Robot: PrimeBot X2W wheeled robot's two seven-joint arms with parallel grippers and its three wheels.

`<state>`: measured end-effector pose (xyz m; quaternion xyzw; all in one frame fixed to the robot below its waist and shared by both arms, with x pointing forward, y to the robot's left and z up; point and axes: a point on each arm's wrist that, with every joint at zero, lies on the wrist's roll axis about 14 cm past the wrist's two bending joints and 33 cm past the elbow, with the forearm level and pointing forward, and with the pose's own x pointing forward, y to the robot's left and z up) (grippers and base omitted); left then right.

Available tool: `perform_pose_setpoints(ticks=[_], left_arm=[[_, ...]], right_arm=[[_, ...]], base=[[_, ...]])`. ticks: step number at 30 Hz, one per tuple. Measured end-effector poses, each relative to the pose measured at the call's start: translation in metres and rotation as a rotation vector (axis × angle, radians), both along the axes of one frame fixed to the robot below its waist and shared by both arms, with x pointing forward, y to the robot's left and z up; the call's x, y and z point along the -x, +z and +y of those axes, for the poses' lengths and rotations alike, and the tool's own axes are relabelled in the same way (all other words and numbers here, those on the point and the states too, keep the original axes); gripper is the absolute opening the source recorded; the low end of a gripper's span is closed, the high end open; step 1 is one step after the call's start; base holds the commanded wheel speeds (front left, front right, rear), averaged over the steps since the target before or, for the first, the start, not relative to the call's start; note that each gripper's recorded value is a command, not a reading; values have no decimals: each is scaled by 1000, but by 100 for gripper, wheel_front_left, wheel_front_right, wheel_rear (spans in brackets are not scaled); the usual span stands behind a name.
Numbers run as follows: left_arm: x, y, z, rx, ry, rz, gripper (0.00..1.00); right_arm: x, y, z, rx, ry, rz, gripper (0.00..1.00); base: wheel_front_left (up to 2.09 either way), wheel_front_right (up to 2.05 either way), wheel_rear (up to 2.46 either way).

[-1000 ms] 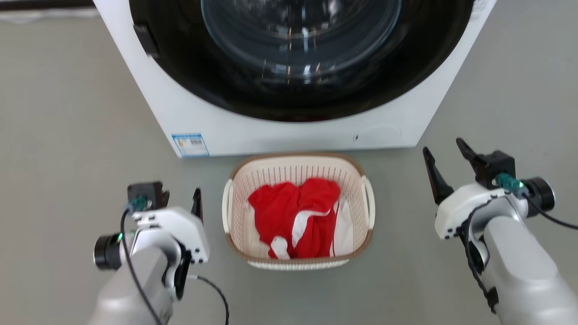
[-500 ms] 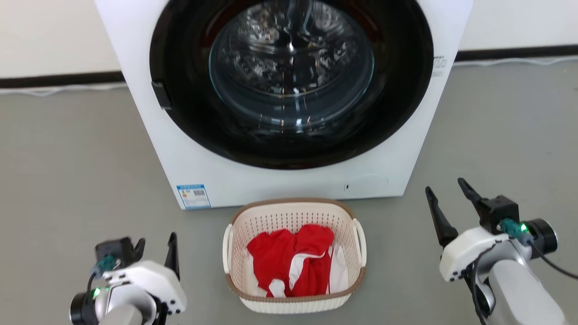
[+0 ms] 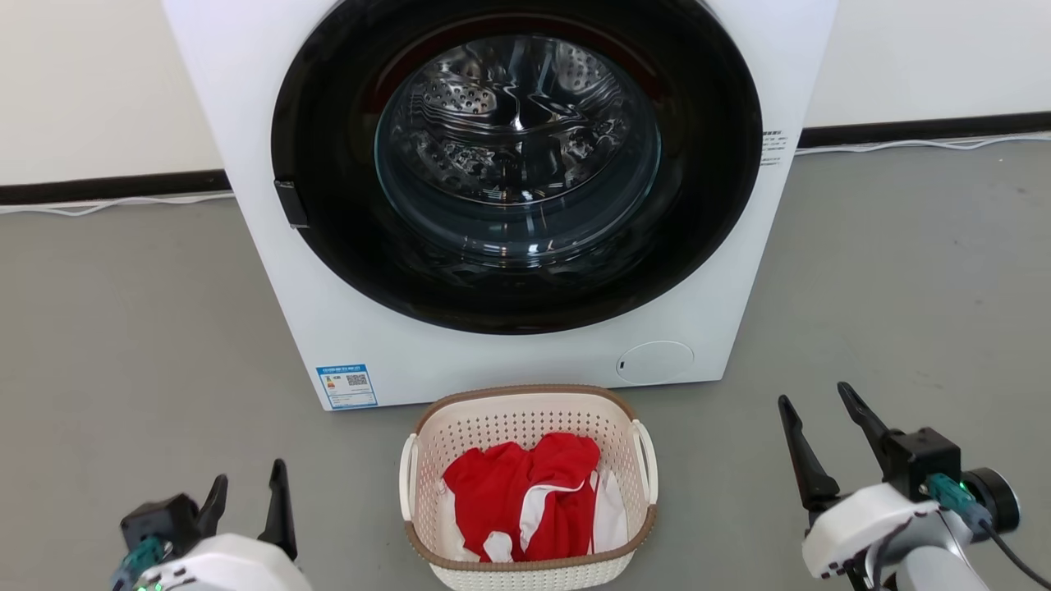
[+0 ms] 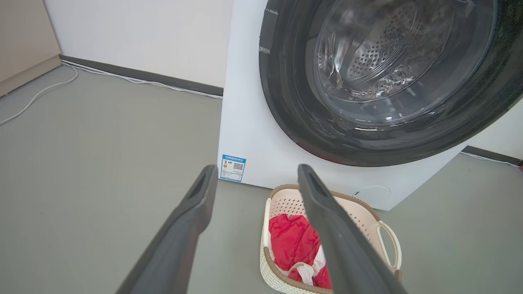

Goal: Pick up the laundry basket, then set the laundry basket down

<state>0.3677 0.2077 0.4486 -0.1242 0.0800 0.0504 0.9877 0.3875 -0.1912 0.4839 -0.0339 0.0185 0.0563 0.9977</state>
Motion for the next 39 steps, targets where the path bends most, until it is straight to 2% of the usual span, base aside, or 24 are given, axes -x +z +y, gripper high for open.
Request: perform_pose_setpoints(ticks=[15,26,27,33,39], left_arm=[[25,-2,7,4,54,-13,100],[30,-3,10,19,78,-15,100],[31,-4,9,22,74,-14,0],[48,-33,2,55,81,84,0],[49,-36,3,110,94,102,0]], right_arm=[[26,-2,-15,-28,-73,-16,100],[26,2,-18,-21,-85,-29,100],[26,2,-17,-22,-84,-29,0],[41,-31,-13,-51,-94,72,0],[41,-32,-16,-122,-122,86,0]], base=[[0,0,0],[0,0,0],[0,0,0],[0,0,0],[0,0,0]])
